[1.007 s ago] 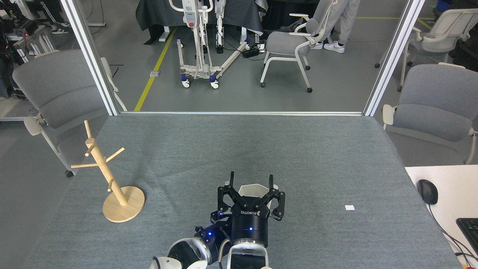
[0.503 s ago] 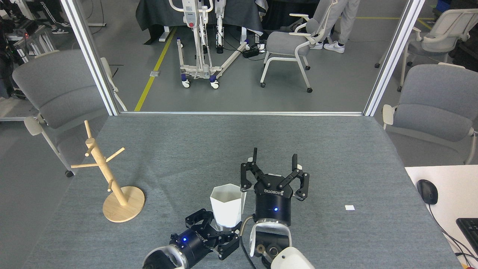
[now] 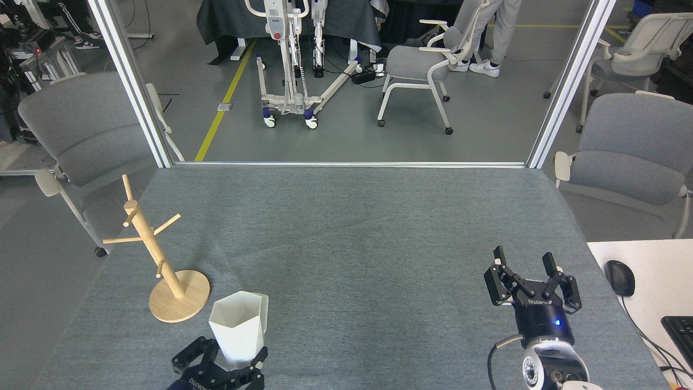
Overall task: Hang cup on storage rack
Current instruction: 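Release the cup from the right gripper and carry it leftward with left, then move the cup onto a peg of the wooden stand with left gripper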
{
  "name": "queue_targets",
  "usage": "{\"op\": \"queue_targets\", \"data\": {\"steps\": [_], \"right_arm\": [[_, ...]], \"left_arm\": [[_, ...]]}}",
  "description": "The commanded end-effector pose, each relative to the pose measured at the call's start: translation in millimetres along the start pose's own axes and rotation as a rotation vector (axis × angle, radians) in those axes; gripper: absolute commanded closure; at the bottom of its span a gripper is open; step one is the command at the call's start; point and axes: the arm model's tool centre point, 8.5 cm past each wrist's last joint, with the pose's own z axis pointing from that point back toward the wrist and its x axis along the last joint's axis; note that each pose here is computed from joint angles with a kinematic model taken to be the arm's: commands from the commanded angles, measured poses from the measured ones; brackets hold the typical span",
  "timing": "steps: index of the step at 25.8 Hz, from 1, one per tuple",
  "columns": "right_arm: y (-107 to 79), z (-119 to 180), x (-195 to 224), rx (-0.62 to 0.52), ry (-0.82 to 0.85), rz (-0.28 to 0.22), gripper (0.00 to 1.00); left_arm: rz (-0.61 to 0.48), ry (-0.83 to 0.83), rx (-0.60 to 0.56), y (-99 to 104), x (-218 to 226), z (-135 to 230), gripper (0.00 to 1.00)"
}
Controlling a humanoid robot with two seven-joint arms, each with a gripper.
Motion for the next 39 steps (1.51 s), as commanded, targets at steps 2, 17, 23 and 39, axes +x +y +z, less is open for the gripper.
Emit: {"op": "queue_targets", "data": {"steps": [2, 17, 23, 39], "right_arm": [[12.4, 29.1, -9.8, 0.043, -0.001, 0.053, 0.0], [7.6, 28.3, -9.4, 0.021, 0.059, 0.011, 0.0], [4.6, 19.0, -9.2, 0.016, 0.06, 0.006, 0.0], [3.8, 9.2, -10.2, 0.012, 0.051, 0.013, 0.0]], "left_arm": [[-0.011, 0.174, 0.021, -2.6, -43.6, 48.5, 1.0], [-0.244, 0.753, 0.053, 54.7, -179.5, 114.7, 1.0], [-0.356, 0.792, 0.03, 77.7, -194.4, 90.9, 1.0], [-0.481, 0.682, -0.069, 70.2, -168.3, 29.5, 1.0]]}}
